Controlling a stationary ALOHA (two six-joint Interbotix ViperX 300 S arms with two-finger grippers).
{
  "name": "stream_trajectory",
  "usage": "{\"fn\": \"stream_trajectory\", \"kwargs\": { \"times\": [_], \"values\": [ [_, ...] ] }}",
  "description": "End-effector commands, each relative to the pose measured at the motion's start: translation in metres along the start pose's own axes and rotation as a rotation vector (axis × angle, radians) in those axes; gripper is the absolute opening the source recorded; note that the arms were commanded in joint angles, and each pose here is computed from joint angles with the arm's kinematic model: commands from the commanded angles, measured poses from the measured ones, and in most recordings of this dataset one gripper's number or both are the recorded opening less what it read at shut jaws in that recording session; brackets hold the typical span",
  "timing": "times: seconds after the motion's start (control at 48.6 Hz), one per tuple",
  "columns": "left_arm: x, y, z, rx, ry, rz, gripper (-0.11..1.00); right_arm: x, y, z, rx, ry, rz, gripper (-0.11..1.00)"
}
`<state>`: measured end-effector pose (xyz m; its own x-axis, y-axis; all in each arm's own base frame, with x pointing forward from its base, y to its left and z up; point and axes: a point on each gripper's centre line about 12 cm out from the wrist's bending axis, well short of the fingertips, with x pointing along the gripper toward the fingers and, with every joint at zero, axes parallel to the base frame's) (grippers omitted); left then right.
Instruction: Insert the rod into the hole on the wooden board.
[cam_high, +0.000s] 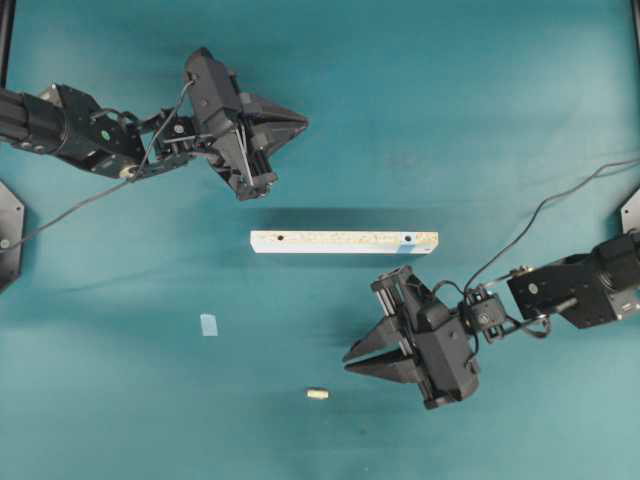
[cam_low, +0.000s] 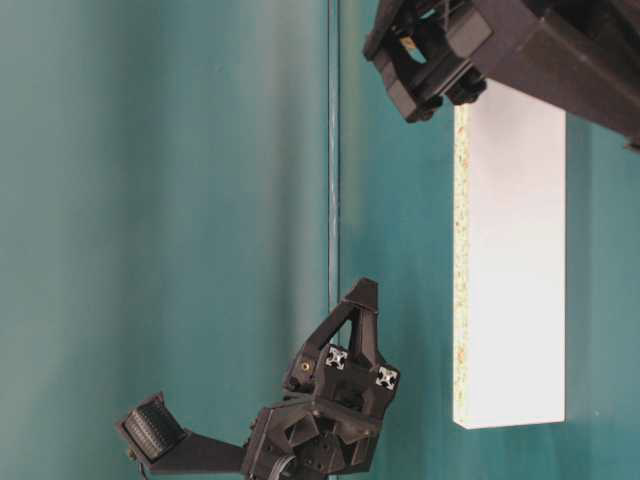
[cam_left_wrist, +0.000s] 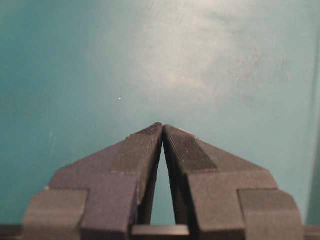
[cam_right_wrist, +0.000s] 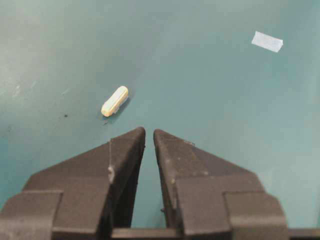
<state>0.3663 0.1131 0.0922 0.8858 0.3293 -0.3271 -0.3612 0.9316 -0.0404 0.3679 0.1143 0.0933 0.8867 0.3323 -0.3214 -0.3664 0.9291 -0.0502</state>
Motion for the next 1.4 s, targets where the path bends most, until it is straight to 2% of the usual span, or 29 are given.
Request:
{"fn": "stream_trajectory", "kwargs": {
  "times": [0.0,0.041,0.103,0.165,0.371,0.474,0.68,0.741,0.803,0.906,1.03,1.071,1.194,1.38],
  "values": [
    [-0.002,-0.006,0.012,0.012,0.005,-0.033,0.24,-0.001,0.004,0.023,0.008,-0.065,0.009,0.24],
    [-0.002,-0.006,0.010,0.012,0.040,-0.033,0.21,-0.002,0.003,0.031,0.008,-0.058,0.008,0.22],
    [-0.004,-0.005,0.008,0.010,0.085,-0.032,0.10,-0.003,0.002,0.037,0.010,-0.011,0.003,0.09],
    [-0.005,-0.006,0.008,0.009,0.114,-0.034,0.09,-0.005,0.001,0.044,0.004,0.052,-0.001,0.01],
    [-0.016,-0.008,0.025,-0.001,0.112,-0.041,0.10,-0.010,0.000,0.067,0.000,0.255,-0.013,0.00],
    [-0.021,-0.009,0.031,0.001,0.107,-0.045,0.32,-0.007,0.002,0.074,0.033,0.347,-0.020,0.00],
    [-0.026,-0.010,0.033,0.003,0.104,-0.047,0.86,0.007,0.004,0.086,0.165,0.453,-0.056,0.01],
    [-0.026,-0.009,0.031,0.004,0.110,-0.046,0.96,0.010,0.003,0.087,0.205,0.487,-0.072,0.08],
    [-0.025,-0.009,0.030,0.003,0.113,-0.045,0.97,0.014,0.003,0.091,0.245,0.515,-0.088,0.20],
    [-0.025,-0.009,0.030,0.004,0.112,-0.046,0.97,0.020,0.001,0.103,0.329,0.554,-0.125,0.49],
    [-0.025,-0.009,0.030,0.005,0.113,-0.045,0.97,0.027,-0.001,0.113,0.386,0.611,-0.163,0.84],
    [-0.025,-0.009,0.030,0.005,0.113,-0.045,0.97,0.030,-0.002,0.115,0.394,0.633,-0.174,0.86],
    [-0.026,-0.009,0.030,0.005,0.112,-0.045,0.97,0.038,-0.003,0.118,0.407,0.704,-0.202,0.80],
    [-0.026,-0.009,0.029,0.011,0.115,-0.045,0.96,0.057,-0.003,0.122,0.432,0.776,-0.217,0.80]
  ]
}}
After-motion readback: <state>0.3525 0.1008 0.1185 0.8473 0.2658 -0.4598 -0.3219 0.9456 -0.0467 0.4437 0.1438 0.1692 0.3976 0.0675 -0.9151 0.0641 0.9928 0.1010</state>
